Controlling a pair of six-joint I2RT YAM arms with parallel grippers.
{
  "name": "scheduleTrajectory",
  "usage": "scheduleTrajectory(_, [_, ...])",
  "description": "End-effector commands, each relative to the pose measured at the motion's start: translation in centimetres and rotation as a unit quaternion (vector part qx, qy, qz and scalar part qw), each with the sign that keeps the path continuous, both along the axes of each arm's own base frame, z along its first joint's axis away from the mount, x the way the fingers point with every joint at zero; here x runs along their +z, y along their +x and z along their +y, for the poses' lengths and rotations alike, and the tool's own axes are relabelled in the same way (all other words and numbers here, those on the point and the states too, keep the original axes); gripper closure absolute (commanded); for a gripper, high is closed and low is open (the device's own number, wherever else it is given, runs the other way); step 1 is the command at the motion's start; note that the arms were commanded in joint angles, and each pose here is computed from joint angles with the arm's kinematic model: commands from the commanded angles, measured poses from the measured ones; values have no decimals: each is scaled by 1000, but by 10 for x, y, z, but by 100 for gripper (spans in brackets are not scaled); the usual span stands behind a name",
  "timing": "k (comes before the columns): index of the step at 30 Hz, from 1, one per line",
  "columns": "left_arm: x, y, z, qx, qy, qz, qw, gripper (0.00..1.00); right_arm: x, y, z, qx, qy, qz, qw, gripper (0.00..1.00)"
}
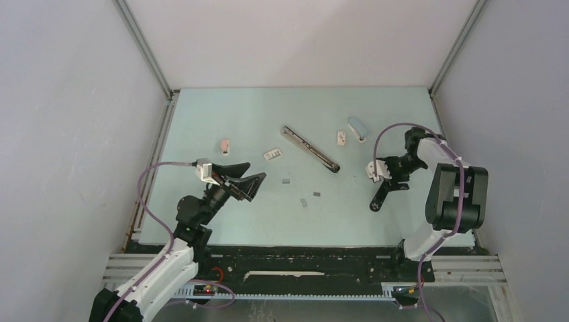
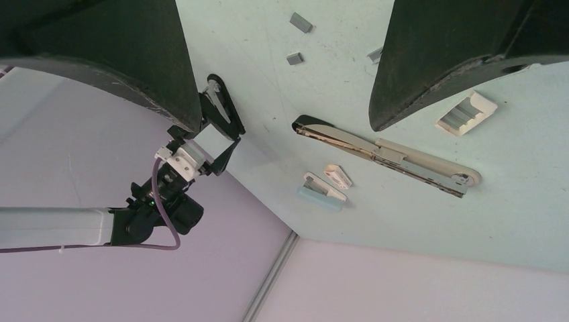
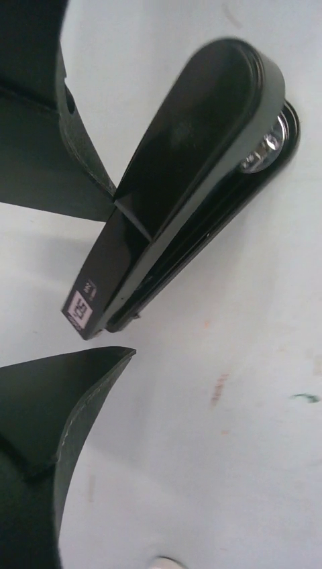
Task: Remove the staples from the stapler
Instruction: Move the stapler to the center of the board.
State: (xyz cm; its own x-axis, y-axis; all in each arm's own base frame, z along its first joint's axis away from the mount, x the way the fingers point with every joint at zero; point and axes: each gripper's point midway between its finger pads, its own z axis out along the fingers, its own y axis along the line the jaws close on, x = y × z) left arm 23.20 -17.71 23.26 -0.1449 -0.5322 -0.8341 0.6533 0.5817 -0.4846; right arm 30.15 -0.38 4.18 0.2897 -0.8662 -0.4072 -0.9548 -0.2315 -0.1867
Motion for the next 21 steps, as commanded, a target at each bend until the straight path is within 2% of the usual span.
scheduleTrajectory(1, [8,0,2,4,-2,-17,1000,0,-1,-4,38,169,12,-30,985,27])
scheduleTrajectory(6, [8,0,2,4,-4,-15,1000,0,1,-13,58,139,24,-3,990,40])
scheduleTrajectory(16, [4,-1,1,1,-5,-8,1000,0,-6,-43,107,129,37,10,991,36])
scheduleTrajectory(21, [3,-1,0,-3,-6,-5,1000,0,-5,-48,115,124,33,15,992,47])
